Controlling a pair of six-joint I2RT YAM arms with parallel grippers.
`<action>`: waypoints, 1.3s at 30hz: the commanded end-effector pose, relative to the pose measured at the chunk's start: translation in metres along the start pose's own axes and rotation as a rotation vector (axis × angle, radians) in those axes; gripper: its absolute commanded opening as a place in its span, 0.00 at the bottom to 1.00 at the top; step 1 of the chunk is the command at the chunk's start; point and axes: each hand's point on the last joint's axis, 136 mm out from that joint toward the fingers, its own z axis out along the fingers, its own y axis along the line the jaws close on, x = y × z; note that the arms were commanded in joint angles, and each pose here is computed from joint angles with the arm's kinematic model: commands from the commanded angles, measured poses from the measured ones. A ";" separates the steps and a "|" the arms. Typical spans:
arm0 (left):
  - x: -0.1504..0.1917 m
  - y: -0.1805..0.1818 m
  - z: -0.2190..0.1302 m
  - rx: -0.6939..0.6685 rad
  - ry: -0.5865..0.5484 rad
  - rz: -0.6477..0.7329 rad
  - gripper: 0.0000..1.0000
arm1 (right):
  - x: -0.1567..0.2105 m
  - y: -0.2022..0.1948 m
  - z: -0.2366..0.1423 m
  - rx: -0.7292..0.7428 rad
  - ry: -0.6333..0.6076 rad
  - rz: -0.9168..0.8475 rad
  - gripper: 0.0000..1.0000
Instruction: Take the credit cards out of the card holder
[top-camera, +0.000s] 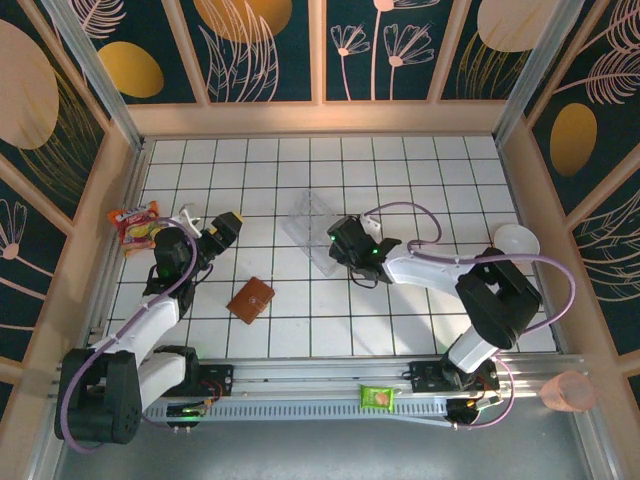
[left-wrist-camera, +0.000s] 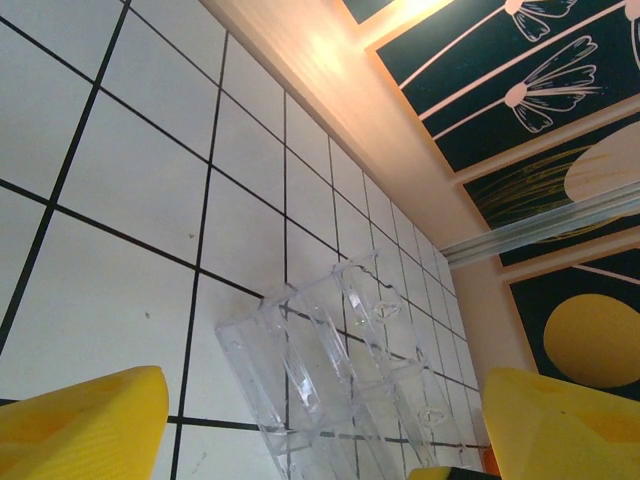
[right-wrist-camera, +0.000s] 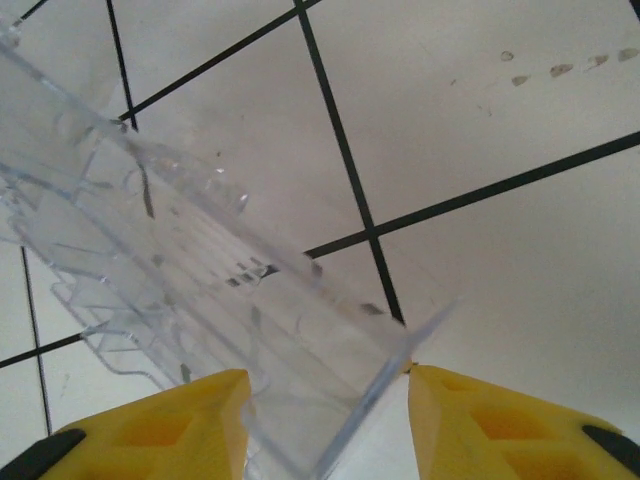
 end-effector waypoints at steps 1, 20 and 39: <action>0.002 -0.007 -0.002 0.031 0.009 0.028 0.82 | -0.011 -0.007 0.007 0.026 -0.023 -0.030 0.39; 0.008 -0.008 -0.003 0.044 0.038 0.023 0.82 | -0.062 0.007 0.006 -0.116 -0.010 -0.486 0.22; 0.011 -0.004 -0.002 0.026 0.046 0.013 0.83 | -0.077 -0.001 0.019 -0.091 -0.017 -0.425 0.51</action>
